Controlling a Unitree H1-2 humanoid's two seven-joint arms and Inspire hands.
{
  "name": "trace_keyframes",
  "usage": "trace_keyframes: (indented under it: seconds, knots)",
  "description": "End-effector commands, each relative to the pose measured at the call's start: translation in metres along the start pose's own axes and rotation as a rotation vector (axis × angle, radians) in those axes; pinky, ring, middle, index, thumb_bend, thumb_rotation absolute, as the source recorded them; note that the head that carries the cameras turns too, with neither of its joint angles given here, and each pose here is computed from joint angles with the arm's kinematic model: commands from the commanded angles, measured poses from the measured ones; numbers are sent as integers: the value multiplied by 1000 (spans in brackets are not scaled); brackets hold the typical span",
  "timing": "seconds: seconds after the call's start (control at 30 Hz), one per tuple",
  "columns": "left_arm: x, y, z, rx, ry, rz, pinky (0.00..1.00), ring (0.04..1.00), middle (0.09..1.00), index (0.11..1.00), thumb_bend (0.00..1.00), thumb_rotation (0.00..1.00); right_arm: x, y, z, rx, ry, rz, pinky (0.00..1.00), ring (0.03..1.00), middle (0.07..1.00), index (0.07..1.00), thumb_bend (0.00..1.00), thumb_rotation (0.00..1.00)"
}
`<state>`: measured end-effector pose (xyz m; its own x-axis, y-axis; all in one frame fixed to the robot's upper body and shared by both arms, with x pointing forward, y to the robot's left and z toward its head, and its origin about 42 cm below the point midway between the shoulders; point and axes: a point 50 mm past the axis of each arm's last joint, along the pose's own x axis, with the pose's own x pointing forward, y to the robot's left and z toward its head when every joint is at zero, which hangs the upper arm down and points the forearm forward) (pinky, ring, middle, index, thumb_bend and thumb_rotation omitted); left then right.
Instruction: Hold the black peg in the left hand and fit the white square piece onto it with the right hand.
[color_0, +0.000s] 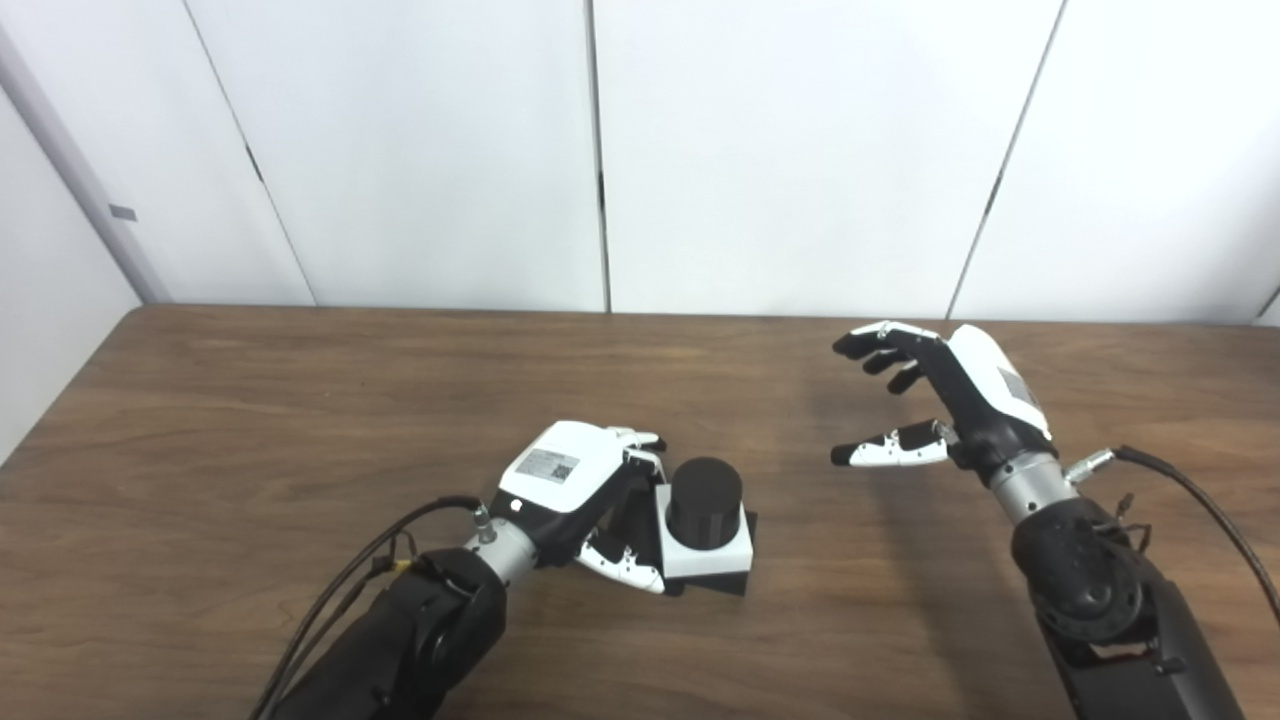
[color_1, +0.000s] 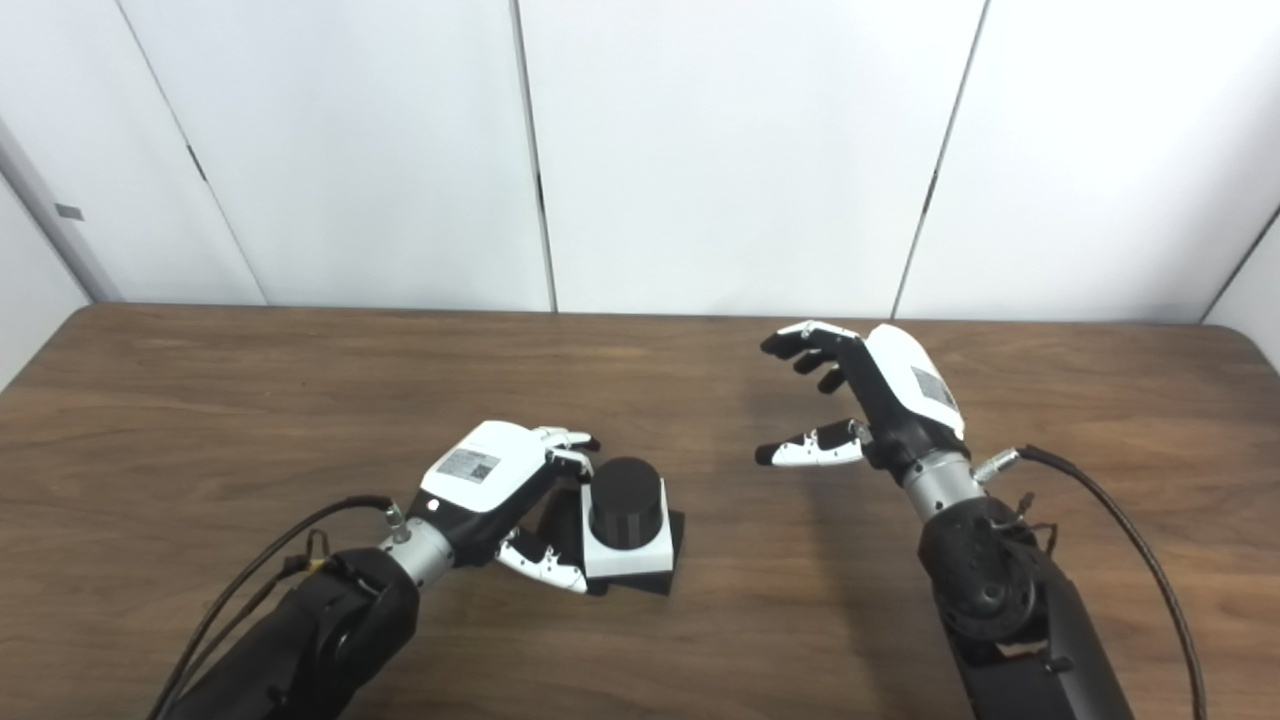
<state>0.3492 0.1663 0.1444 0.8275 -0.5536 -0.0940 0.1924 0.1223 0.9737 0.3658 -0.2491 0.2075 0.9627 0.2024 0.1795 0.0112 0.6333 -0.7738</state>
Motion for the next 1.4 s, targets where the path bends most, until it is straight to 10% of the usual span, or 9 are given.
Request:
trace_keyframes:
  seconds: [0.0,0.33,1.37]
  knots:
    - [-6,-21,-8,23,26,-109,755,861,865,716,986,273,13,-18,14,-15,-60,-58,578,688,721,688,708,98]
    - [-12,-8,-21,-27,71,-181,896,998,999,994,1000,461,13,-16,14,-17,-71,-46,581,696,725,690,724,91]
    - [-51,44,-77,-175,161,42,886,996,1000,983,1000,412,9,-20,15,-23,-80,-55,554,671,715,687,740,54]
